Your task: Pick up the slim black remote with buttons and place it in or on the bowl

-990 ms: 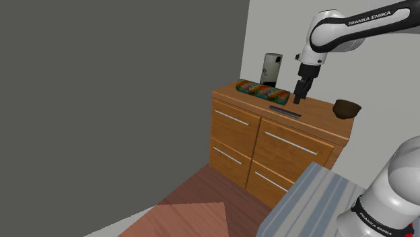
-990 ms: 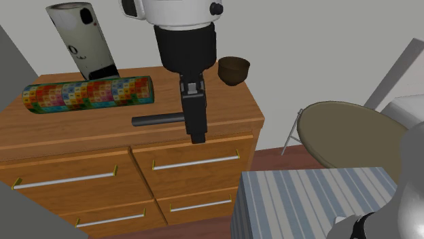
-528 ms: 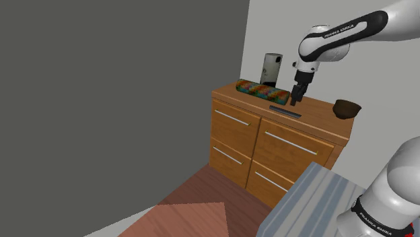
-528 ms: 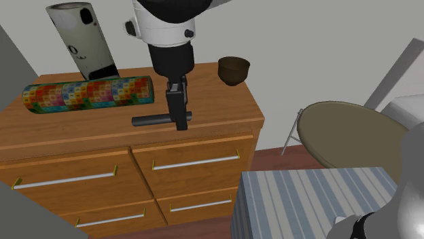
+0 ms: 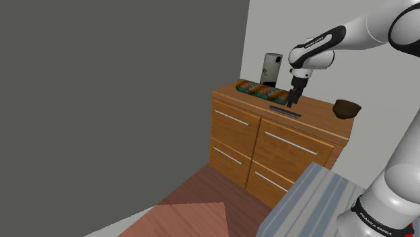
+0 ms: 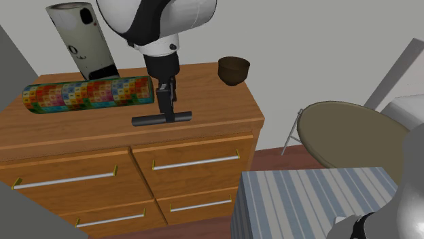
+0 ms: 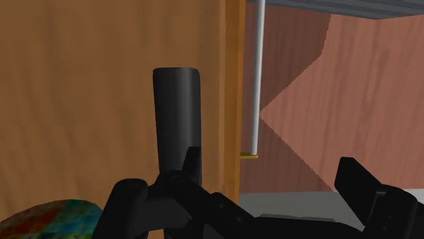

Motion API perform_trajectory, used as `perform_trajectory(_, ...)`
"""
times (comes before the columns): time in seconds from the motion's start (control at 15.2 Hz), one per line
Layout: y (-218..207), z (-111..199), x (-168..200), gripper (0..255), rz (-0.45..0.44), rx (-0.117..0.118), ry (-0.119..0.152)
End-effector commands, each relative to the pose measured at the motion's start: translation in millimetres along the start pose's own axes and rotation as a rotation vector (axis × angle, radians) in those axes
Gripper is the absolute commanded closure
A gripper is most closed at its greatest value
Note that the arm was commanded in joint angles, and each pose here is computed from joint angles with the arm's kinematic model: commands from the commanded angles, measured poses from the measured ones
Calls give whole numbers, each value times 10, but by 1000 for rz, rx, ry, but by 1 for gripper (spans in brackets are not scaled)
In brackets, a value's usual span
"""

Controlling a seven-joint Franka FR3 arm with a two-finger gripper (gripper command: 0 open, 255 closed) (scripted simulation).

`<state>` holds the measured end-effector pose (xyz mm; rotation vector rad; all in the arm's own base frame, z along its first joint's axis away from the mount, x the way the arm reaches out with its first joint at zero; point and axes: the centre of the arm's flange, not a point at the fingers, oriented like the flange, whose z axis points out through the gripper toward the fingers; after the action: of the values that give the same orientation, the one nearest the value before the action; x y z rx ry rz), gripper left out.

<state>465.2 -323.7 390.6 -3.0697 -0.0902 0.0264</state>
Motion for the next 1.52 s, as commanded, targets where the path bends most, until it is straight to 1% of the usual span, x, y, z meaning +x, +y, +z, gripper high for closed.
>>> perform_trajectory(0.0, 242, 82, 98, 0, 3, 3, 3)
perform_trajectory(0.26, 697, 305, 271, 0, 11, 10, 6)
perform_trajectory(0.33, 701, 307, 272, 0, 11, 10, 6)
perform_trajectory(0.79, 697, 707, 275, 0, 11, 10, 6)
perform_trajectory(1.32, 697, 707, 275, 0, 11, 10, 6)
perform_trajectory(1.39, 697, 707, 275, 255, 11, 10, 6)
perform_trajectory(1.45, 696, 707, 275, 255, 11, 10, 6)
